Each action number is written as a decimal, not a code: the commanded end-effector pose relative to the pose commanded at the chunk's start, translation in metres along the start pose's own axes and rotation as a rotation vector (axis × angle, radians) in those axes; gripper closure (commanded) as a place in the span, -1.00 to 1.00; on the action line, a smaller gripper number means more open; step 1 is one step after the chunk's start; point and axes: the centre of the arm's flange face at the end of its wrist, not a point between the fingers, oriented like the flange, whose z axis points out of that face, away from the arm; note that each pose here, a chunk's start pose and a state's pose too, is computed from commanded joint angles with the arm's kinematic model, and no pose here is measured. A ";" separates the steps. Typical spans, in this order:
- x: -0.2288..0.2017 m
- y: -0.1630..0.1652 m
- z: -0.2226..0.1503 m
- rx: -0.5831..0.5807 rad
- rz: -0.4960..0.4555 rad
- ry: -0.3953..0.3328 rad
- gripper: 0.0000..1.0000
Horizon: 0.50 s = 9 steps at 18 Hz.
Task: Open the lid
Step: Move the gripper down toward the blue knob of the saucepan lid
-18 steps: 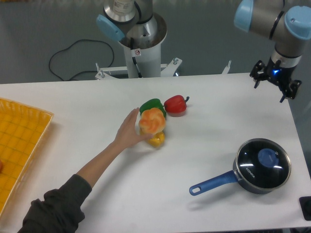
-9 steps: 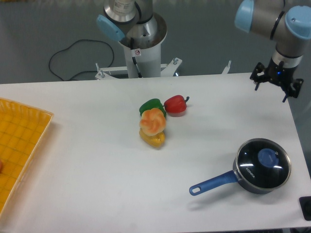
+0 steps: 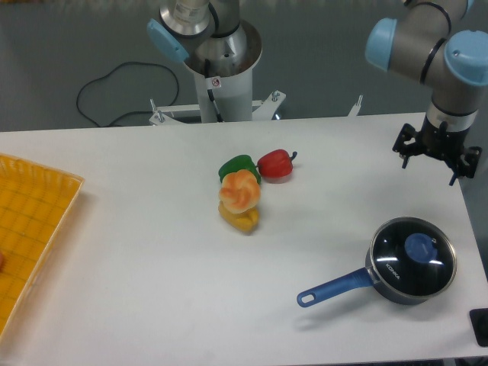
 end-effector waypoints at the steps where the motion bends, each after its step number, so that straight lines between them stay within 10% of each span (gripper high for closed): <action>1: 0.001 -0.008 0.005 0.000 0.035 0.007 -1.00; 9: -0.004 -0.063 0.047 0.011 0.216 0.050 -1.00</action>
